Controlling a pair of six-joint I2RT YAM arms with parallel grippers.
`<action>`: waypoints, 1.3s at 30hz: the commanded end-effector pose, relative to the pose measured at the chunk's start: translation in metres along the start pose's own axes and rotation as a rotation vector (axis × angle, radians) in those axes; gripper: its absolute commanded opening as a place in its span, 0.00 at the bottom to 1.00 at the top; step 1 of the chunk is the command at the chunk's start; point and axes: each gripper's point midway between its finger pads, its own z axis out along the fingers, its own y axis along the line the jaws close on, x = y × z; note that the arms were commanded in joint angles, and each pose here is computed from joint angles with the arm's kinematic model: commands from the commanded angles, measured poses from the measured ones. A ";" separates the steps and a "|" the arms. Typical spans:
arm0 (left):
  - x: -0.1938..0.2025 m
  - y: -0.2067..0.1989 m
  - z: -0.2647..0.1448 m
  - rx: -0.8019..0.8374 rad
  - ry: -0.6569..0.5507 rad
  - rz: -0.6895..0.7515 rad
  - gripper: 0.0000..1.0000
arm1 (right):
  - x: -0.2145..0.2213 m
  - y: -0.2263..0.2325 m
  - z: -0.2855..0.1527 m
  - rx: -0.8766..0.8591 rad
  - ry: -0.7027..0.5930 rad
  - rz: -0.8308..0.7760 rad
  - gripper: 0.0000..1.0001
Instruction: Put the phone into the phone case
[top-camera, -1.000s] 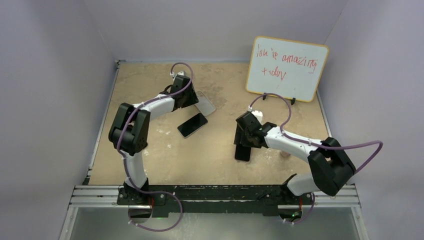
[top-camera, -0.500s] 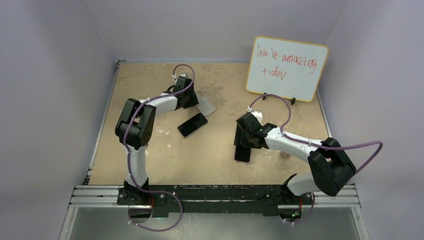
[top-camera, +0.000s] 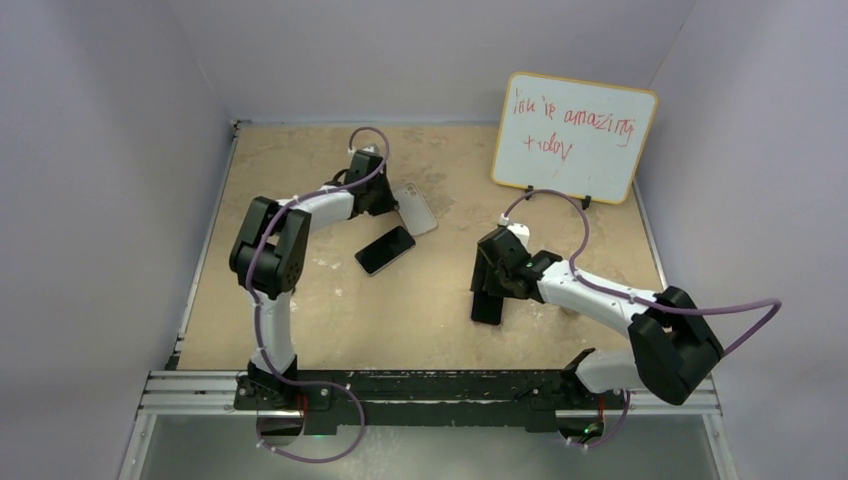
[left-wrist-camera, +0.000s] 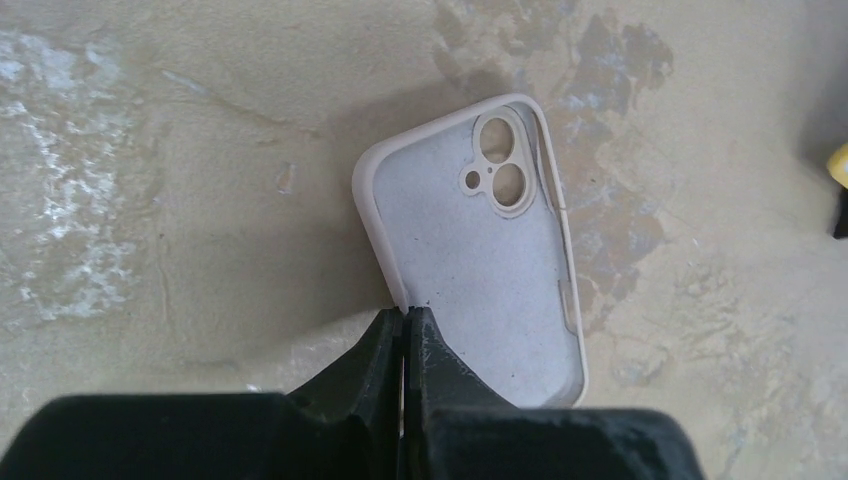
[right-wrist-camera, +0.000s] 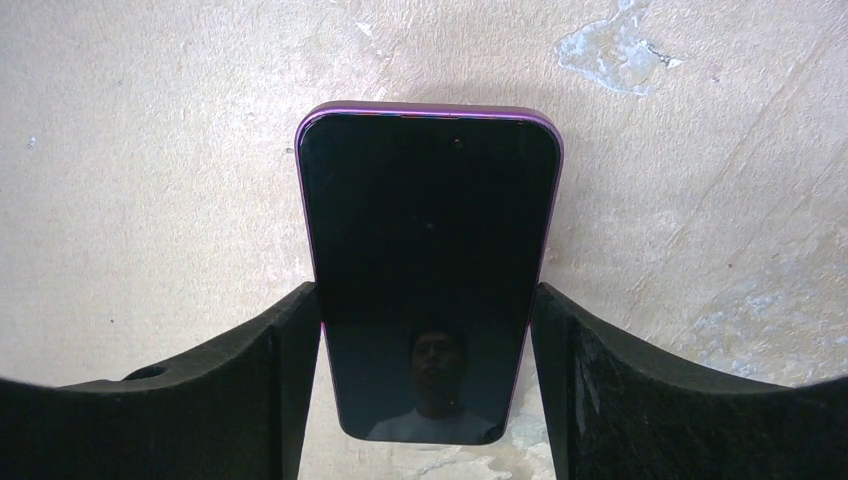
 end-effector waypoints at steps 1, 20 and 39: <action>-0.033 -0.045 -0.045 0.151 -0.079 0.054 0.00 | -0.004 0.001 -0.004 -0.014 -0.023 0.025 0.57; 0.053 -0.029 -0.163 0.166 0.004 0.237 0.00 | 0.002 0.014 -0.020 -0.146 -0.021 0.010 0.56; 0.191 -0.015 -0.174 0.252 0.153 0.152 0.00 | 0.008 0.047 -0.038 -0.344 0.016 0.034 0.52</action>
